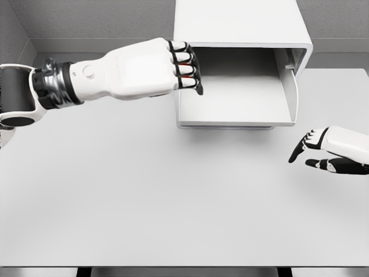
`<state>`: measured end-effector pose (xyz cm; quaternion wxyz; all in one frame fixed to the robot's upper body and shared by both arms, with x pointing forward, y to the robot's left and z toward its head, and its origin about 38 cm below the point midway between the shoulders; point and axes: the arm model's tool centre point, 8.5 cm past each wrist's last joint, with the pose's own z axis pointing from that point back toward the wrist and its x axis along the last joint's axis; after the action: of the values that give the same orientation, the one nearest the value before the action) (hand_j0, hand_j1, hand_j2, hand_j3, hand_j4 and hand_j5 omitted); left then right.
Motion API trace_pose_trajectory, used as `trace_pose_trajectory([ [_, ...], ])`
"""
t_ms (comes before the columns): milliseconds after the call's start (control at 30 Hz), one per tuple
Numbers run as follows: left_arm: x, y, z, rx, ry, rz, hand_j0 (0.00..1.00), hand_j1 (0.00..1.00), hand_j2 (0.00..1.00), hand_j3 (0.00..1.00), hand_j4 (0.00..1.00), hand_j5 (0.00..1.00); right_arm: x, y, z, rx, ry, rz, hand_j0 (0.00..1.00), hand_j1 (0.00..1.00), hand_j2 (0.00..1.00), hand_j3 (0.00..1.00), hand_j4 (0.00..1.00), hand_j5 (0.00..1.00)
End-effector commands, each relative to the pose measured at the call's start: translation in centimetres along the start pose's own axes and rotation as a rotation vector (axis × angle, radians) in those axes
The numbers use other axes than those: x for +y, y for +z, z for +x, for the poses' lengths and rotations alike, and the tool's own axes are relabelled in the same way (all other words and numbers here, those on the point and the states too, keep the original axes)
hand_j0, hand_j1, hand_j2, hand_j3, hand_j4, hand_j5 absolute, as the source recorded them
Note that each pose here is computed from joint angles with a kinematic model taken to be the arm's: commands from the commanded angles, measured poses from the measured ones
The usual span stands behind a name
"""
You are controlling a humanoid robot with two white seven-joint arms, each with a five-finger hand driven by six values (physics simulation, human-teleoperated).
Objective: Slide open multi-storey tabletop storage cabinets and put open load switch and slide close multi-storey tabletop storage cabinets
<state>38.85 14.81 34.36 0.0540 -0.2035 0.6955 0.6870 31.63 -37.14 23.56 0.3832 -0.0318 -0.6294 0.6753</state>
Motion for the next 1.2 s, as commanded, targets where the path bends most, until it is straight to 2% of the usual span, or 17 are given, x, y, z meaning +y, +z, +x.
trace_pose_trajectory([
  [0, -0.2, -0.5, 0.2, -0.010, 0.009, 0.006, 0.56, 0.56, 0.56, 0.56, 0.56, 0.56, -0.1, 0.1, 0.0, 0.001, -0.004, -0.003, 0.56, 0.56, 0.56, 0.56, 0.56, 0.56],
  [400, 0.2, -2.8, 0.8, -0.060, 0.008, 0.018, 0.56, 0.56, 0.56, 0.56, 0.56, 0.56, -0.1, 0.1, 0.0, 0.001, -0.004, -0.003, 0.58, 0.58, 0.58, 0.58, 0.58, 0.58],
  [733, 0.3, -3.9, 0.2, -0.061, 0.010, 0.013, 0.56, 0.56, 0.56, 0.56, 0.56, 0.56, 0.0, 0.0, 0.0, 0.000, -0.006, -0.001, 0.58, 0.58, 0.58, 0.58, 0.58, 0.58],
  [1067, 0.7, -5.4, 0.2, -0.076, 0.013, 0.036, 0.56, 0.56, 0.56, 0.56, 0.56, 0.56, 0.1, 0.0, 0.0, 0.000, -0.009, 0.001, 0.58, 0.58, 0.58, 0.58, 0.58, 0.58],
  [1167, 0.3, -5.9, -0.1, -0.078, 0.018, 0.012, 0.56, 0.56, 0.56, 0.56, 0.56, 0.56, 0.1, 0.0, 0.0, 0.000, -0.009, 0.001, 0.58, 0.58, 0.58, 0.58, 0.58, 0.58],
])
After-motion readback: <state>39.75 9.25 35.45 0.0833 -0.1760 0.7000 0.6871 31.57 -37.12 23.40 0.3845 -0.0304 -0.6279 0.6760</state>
